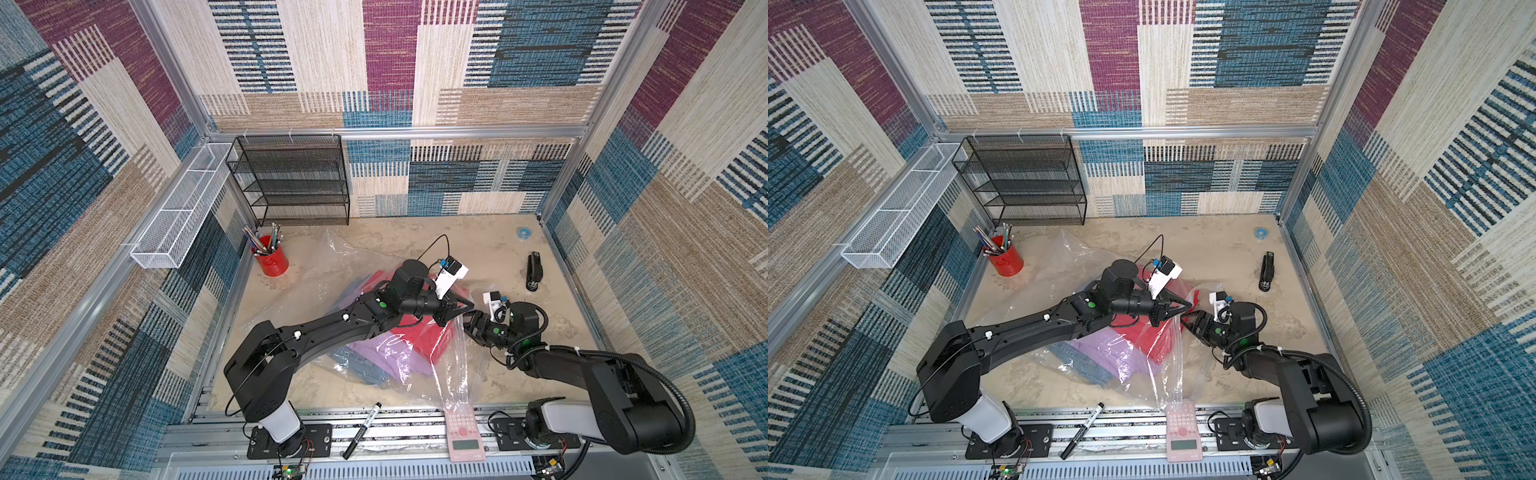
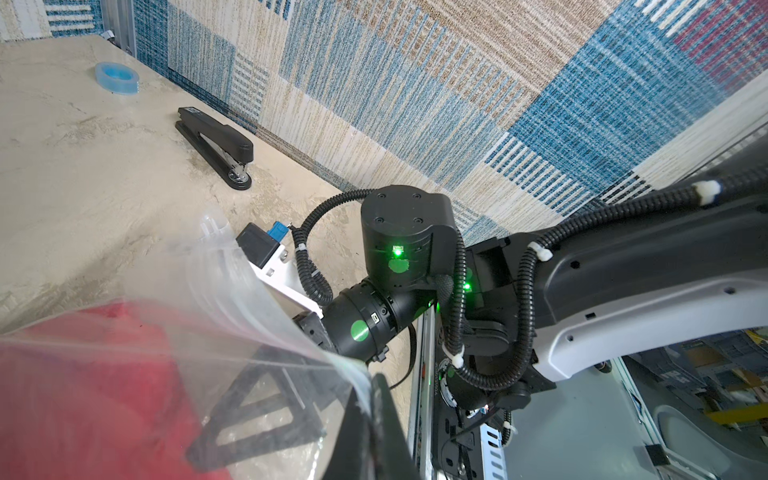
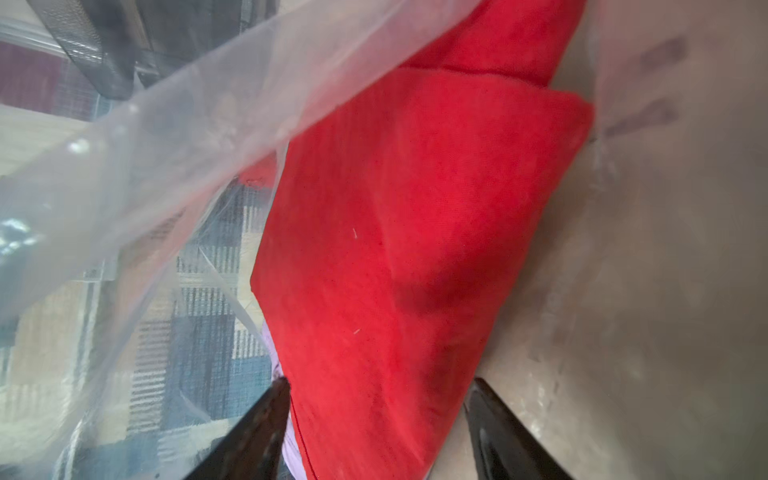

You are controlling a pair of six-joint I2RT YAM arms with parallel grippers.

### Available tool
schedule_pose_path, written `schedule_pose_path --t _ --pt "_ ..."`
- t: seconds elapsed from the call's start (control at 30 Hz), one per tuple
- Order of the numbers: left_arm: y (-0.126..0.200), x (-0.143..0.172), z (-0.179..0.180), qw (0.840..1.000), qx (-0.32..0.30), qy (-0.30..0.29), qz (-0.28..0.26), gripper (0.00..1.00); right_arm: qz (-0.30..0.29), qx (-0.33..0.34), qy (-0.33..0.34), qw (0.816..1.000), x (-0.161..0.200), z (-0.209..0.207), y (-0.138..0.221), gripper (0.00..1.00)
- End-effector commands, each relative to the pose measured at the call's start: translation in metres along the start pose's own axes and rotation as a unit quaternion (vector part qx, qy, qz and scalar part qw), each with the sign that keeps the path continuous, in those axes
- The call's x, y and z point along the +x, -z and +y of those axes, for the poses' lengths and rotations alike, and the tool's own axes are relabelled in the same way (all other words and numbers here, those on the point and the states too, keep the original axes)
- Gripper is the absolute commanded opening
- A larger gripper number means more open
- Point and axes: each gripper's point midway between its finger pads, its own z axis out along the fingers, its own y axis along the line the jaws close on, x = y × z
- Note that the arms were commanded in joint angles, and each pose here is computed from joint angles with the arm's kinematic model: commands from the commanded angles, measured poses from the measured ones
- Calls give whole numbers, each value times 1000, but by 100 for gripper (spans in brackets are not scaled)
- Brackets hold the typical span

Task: Take the trousers out of the vacuum bag
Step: Take out the trousers from the vacuum bag.

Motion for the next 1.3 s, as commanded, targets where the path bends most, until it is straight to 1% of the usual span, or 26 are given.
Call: schedule_pose_path --t 0.0,0.17,0.47,0.6,0.7,0.93,1.0,1.1,1.27 --pt "2 -16 -14 999 29 -34 -25 0 -2 36 -14 999 7 -18 2 70" --pt "2 -16 -14 999 30 -34 -26 0 2 29 -25 999 10 -23 -2 71" --pt "1 -17 -14 999 31 -30 -29 0 5 -12 -34 999 -1 -7 -21 71" --pt "1 -17 -14 999 31 -29 -30 0 9 -38 -39 998 -1 4 -27 66" --pt "1 -17 -14 999 32 -28 -31 0 4 -47 -44 998 -1 8 -25 58" --pt "2 -16 -15 999 33 -27 -29 0 -25 -37 -21 999 -11 21 -13 54" --pt "2 -15 -15 999 32 -28 -29 0 -31 -42 -7 999 -15 29 -10 55" --pt "2 -15 -15 999 33 -27 -29 0 -25 -43 3 999 -17 32 -12 58" --pt "1 -16 -15 999 36 -25 -30 0 -14 -45 -12 999 -10 21 -18 63"
